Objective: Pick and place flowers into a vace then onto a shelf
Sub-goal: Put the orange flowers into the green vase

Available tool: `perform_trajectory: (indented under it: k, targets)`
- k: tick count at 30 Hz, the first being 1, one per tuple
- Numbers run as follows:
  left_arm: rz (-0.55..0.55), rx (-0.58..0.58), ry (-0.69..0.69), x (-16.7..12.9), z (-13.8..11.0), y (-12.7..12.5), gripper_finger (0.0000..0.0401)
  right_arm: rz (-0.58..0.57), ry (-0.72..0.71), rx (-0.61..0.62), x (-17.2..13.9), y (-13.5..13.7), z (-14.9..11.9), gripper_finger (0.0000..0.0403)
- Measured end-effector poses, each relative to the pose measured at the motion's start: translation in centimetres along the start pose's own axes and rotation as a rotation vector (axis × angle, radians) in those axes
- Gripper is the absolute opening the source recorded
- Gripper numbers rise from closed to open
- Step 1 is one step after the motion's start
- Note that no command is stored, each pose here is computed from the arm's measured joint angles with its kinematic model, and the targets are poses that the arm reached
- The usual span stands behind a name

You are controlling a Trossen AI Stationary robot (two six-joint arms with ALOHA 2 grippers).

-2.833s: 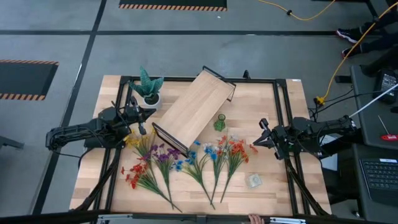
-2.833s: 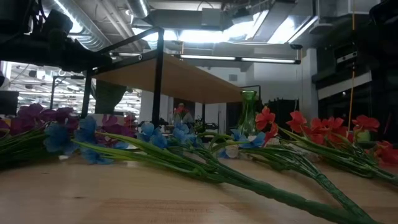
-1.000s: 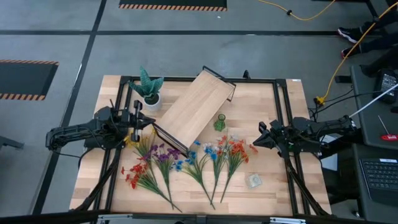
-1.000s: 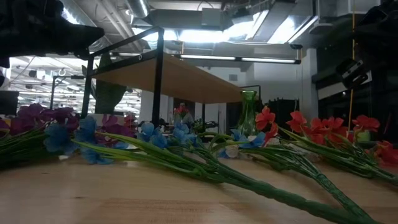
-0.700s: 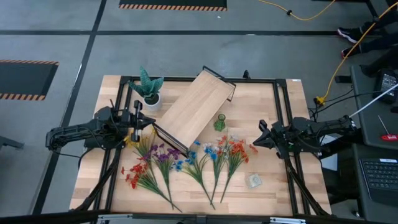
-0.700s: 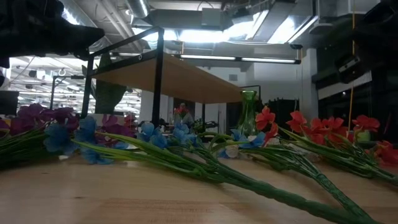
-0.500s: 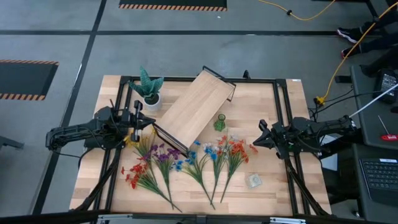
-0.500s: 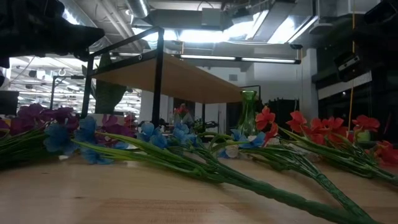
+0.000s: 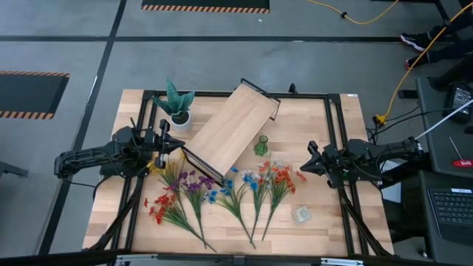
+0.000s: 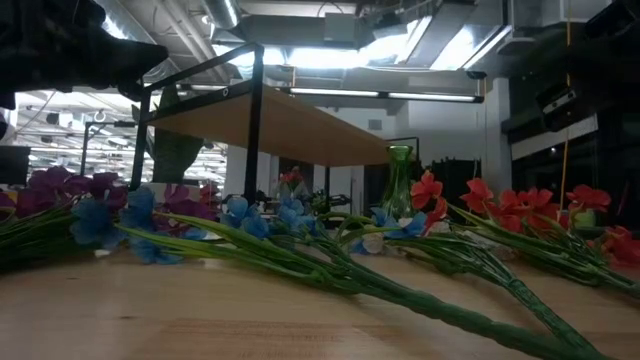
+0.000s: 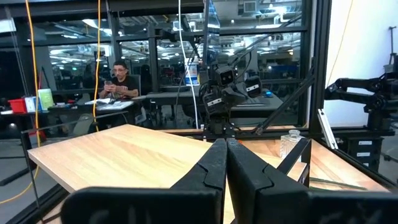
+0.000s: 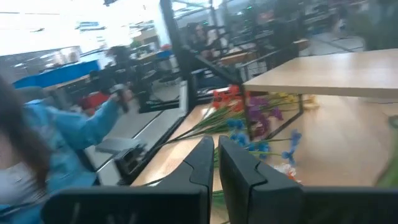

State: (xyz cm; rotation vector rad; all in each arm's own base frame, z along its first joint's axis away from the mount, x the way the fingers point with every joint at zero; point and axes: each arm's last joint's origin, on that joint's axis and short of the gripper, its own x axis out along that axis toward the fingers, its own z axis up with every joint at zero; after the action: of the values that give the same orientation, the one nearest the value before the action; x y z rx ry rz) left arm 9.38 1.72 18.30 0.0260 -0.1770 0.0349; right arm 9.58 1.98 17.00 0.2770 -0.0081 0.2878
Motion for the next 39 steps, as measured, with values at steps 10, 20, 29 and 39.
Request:
perform_trajectory:
  k: [10, 20, 29, 39]
  targets:
    - [0.004, 0.0, 0.0, 0.0, 0.0, 0.0, 0.0006, -0.2, -0.07, -0.058, -0.2, -0.3, 1.1, 0.0023]
    - [0.004, 0.001, 0.0, 0.0, 0.0, 0.0, 0.0006, -0.355, -0.019, -0.215, 0.3, -0.1, 3.5, 0.0008]
    - [0.004, 0.002, 0.0, 0.0, 0.0, 0.0, 0.0006, -0.453, 0.084, -0.248, 2.1, -0.2, 4.8, 0.0006]
    - [0.004, 0.001, 0.0, 0.0, 0.0, 0.0, 0.0006, -0.466, 0.168, -0.246, 5.0, 0.1, 7.1, 0.0004]
